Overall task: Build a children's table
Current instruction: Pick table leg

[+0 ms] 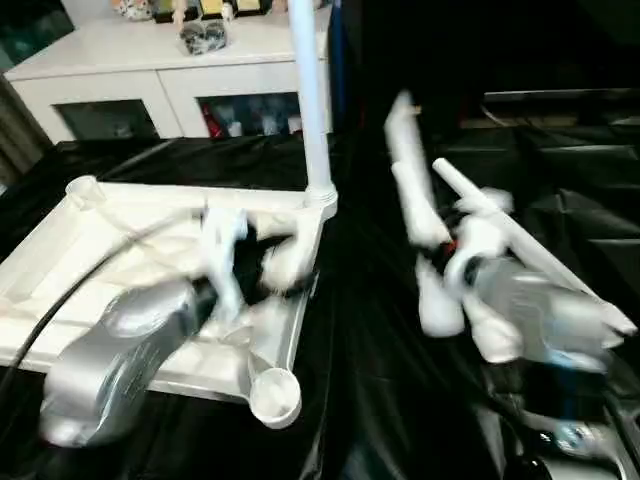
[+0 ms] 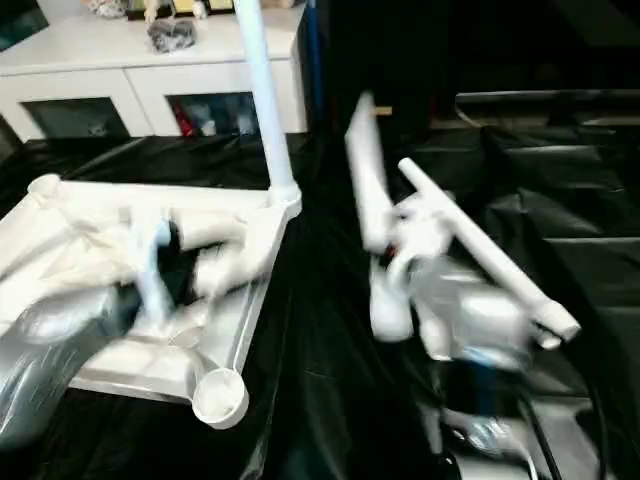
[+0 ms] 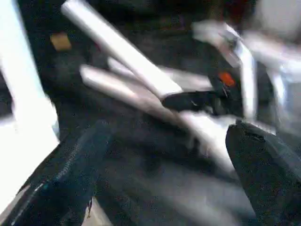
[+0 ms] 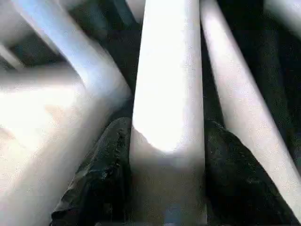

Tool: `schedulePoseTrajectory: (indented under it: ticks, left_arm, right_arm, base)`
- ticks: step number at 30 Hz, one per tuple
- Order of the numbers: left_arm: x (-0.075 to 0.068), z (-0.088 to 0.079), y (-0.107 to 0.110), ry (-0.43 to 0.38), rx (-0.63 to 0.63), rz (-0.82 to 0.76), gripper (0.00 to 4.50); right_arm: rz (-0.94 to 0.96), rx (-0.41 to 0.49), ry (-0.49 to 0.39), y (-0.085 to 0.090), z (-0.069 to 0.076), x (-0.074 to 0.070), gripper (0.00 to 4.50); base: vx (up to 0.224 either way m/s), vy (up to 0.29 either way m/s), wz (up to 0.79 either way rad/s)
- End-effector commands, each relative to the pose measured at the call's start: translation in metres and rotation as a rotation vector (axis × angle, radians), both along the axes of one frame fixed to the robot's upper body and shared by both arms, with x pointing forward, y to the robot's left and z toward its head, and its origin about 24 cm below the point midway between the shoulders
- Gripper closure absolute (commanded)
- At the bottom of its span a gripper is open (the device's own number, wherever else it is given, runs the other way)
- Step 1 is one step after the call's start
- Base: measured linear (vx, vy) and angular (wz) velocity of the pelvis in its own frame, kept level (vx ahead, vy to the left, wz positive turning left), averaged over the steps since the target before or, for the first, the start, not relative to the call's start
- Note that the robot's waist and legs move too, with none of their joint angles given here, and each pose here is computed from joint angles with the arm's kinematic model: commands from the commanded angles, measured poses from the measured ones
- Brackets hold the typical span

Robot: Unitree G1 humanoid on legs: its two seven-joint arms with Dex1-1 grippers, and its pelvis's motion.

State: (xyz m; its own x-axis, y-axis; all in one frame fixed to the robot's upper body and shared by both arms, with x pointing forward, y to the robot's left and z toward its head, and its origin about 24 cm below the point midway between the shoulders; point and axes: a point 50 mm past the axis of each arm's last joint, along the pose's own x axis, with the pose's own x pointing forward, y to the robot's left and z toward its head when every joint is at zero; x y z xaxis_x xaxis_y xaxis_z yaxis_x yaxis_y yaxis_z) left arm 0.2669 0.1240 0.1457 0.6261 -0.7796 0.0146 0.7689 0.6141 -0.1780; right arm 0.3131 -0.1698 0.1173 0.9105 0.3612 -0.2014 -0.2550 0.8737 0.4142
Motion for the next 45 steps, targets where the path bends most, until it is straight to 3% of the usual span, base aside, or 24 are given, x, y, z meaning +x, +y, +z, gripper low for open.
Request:
schedulePoseTrajectory:
  ticks: [1, 6, 8, 9, 11, 15, 21, 25, 29, 32, 33, 36, 39, 43, 45]
  left_arm:
    - [0.002, 0.005, -0.001, 0.023, -0.052, 0.0, 0.0]
    - [0.01, 0.023, -0.023, 0.039, -0.202, -0.081, 0.0]
    - [0.013, 0.026, -0.028, 0.049, -0.229, -0.091, 0.0]
    - [0.021, 0.038, -0.038, 0.057, -0.294, -0.12, 0.0]
    - [0.026, 0.048, -0.045, 0.077, -0.354, -0.144, 0.0]
    - [0.026, 0.058, -0.054, 0.104, -0.428, -0.209, 0.0]
    - [0.025, 0.06, -0.058, 0.146, -0.482, -0.241, 0.0]
    - [0.022, 0.062, -0.062, 0.183, -0.543, -0.272, 0.0]
    - [0.022, 0.056, -0.064, 0.209, -0.503, -0.248, 0.0]
    - [0.035, 0.047, -0.063, 0.265, -0.48, -0.121, 0.19]
    - [0.044, 0.042, -0.058, 0.297, -0.477, -0.03, 0.3]
    - [0.052, 0.039, -0.053, 0.322, -0.488, 0.063, 0.48]
    - [0.056, 0.038, -0.052, 0.349, -0.457, 0.159, 0.82]
    - [0.059, 0.039, -0.053, 0.353, -0.436, 0.238, 0.95]
    - [0.065, 0.039, -0.051, 0.371, -0.424, 0.353, 1.27]
  right_arm:
    - [0.036, 0.075, -0.134, -0.002, 0.018, -0.005, 2.66]
    - [0.185, 0.197, -0.342, -0.005, 0.044, -0.022, 2.66]
    - [0.217, 0.224, -0.37, -0.006, 0.047, -0.027, 2.67]
    - [0.337, 0.284, -0.428, -0.004, 0.057, -0.038, 2.67]
    - [0.428, 0.307, -0.466, 0.0, 0.062, -0.046, 2.67]
    - [0.545, 0.3, -0.479, 0.009, 0.065, -0.054, 2.67]
    - [0.626, 0.304, -0.467, 0.019, 0.063, -0.06, 2.67]
    - [0.675, 0.268, -0.437, 0.028, 0.059, -0.06, 2.67]
    - [0.714, 0.203, -0.427, 0.041, 0.056, -0.058, 2.67]
    - [0.712, 0.147, -0.438, 0.05, 0.058, -0.055, 2.68]
    - [0.656, 0.031, -0.449, 0.058, 0.058, -0.048, 2.68]
    - [0.623, -0.123, -0.485, 0.071, 0.058, -0.043, 2.68]
    - [0.591, -0.18, -0.518, 0.089, 0.059, -0.041, 2.68]
    - [0.561, -0.196, -0.536, 0.1, 0.059, -0.04, 2.68]
    - [0.533, -0.204, -0.542, 0.106, 0.057, -0.038, 2.68]
  base:
    - [0.0, 0.0, 0.0]
    - [0.0, 0.0, 0.0]
    - [0.0, 0.0, 0.0]
    - [0.0, 0.0, 0.0]
    - [0.0, 0.0, 0.0]
    - [0.0, 0.0, 0.0]
    - [0.0, 0.0, 0.0]
    - [0.0, 0.0, 0.0]
    - [0.0, 0.0, 0.0]
    - [0.0, 0.0, 0.0]
    - [0.0, 0.0, 0.0]
    - [0.0, 0.0, 0.0]
    - [0.0, 0.0, 0.0]
    - [0.0, 0.0, 0.0]
    - [0.0, 0.0, 0.0]
